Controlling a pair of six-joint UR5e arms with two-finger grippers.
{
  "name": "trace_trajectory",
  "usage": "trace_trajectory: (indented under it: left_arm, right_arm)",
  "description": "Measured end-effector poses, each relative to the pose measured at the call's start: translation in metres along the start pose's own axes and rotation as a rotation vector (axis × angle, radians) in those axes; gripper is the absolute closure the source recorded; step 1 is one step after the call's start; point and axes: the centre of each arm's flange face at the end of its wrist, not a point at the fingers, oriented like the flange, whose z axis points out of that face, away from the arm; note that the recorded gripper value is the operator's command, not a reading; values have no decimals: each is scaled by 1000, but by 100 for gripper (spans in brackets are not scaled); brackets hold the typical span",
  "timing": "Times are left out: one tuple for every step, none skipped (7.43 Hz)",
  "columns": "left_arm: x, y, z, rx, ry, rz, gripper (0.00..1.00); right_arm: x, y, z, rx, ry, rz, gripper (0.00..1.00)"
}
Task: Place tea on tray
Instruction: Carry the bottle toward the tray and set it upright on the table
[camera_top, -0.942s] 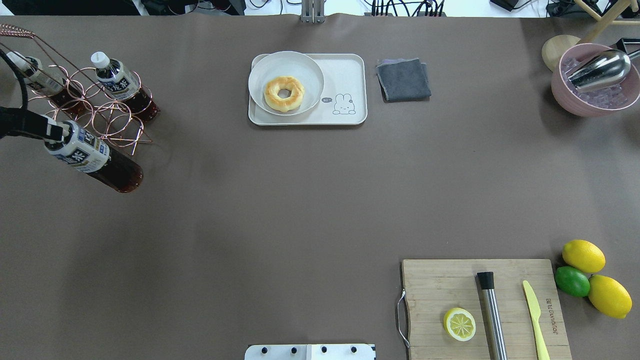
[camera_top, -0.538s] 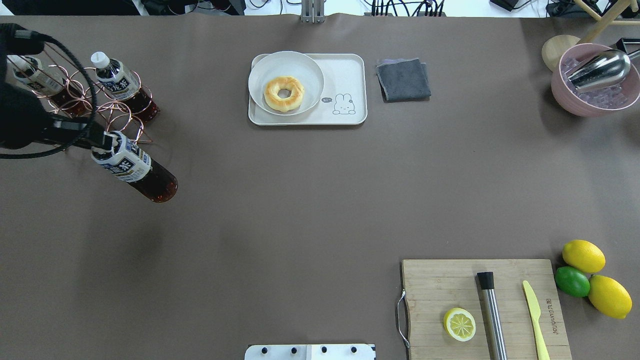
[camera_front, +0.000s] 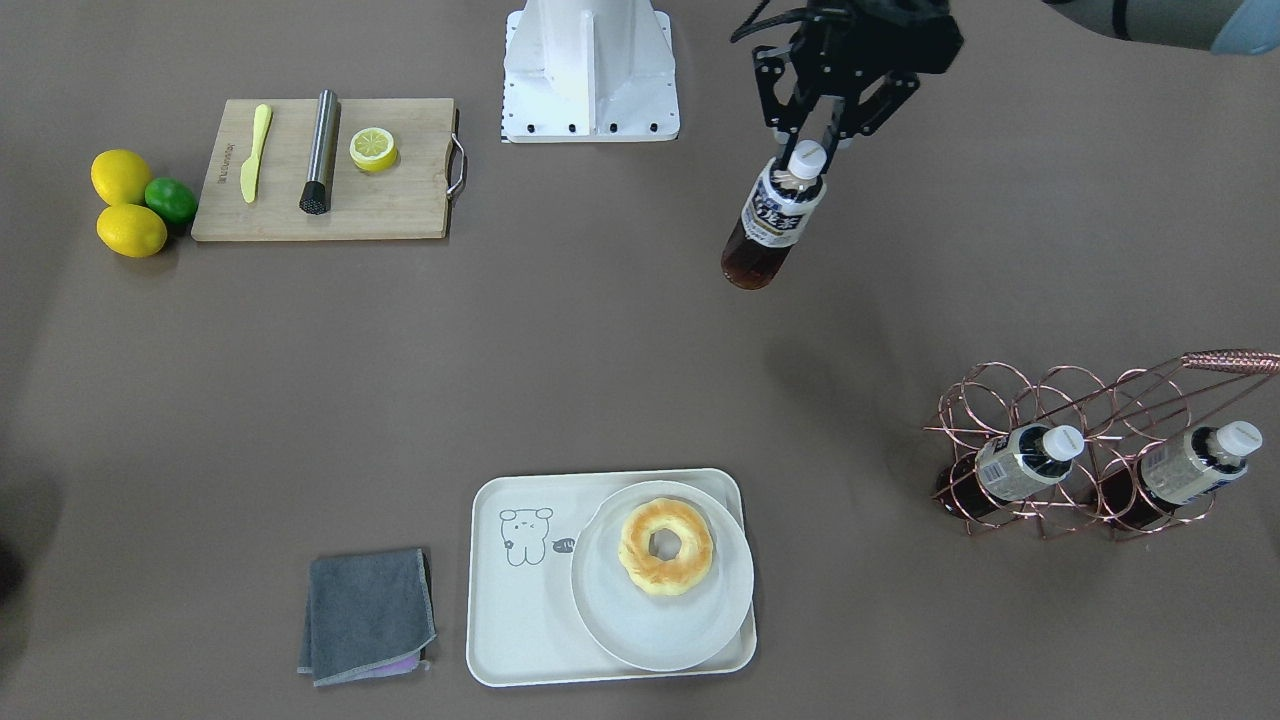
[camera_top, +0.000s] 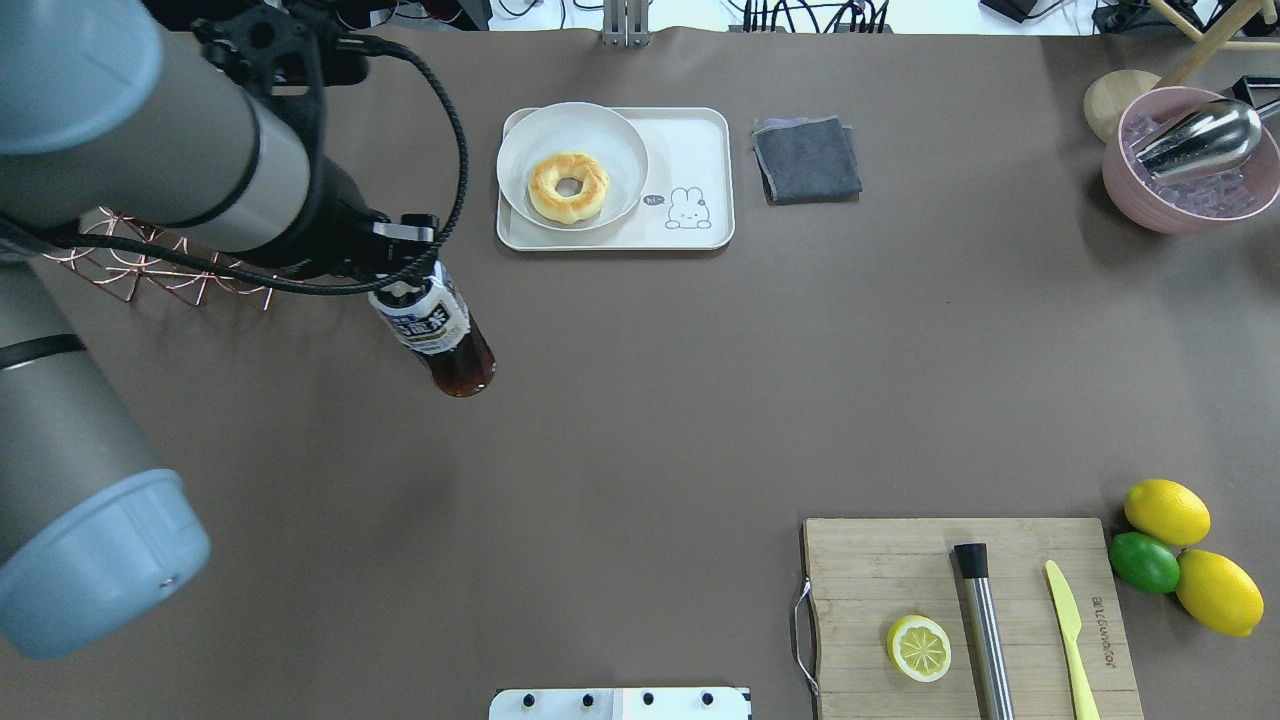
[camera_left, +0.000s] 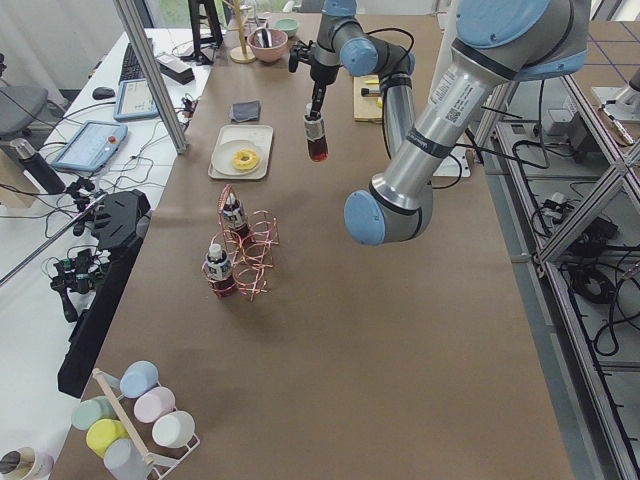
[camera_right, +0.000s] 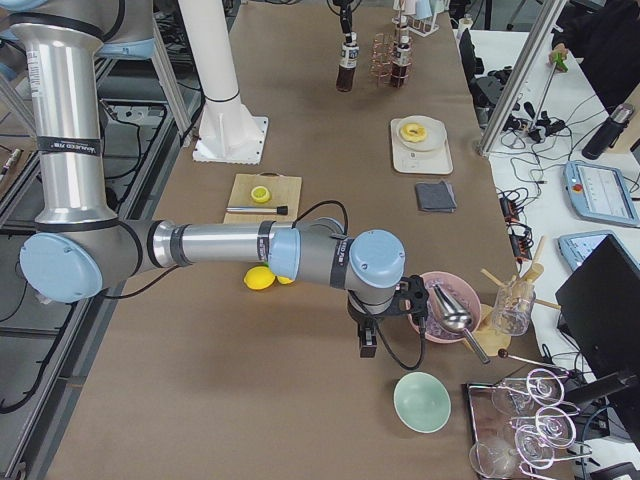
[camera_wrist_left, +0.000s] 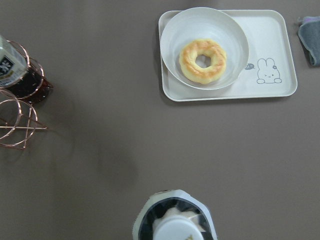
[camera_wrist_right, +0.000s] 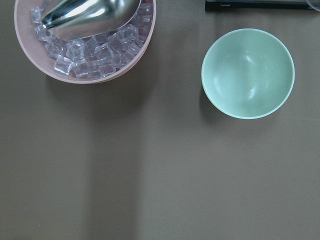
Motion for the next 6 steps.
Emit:
trace_trajectory:
  left_arm:
    - [32, 3, 11, 3, -6, -8, 100]
    - [53, 6, 21, 4, -16, -7, 100]
    - [69, 8, 31, 9, -30, -1, 100]
    - [88, 5, 42, 18, -43, 5, 100]
    - [106, 3, 55, 26, -41, 3, 100]
    - [119, 3, 65, 34, -40, 0, 100]
  right_arm:
    - [2, 2, 0, 1, 0, 3, 0]
    - [3, 4, 0, 1, -1, 7, 0]
    - [5, 6, 0, 1, -1, 10, 0]
    - [6, 9, 1, -1, -1, 13, 0]
    - [7, 11, 3, -3, -1, 15, 0]
    - [8, 12, 4, -5, 0, 17, 0]
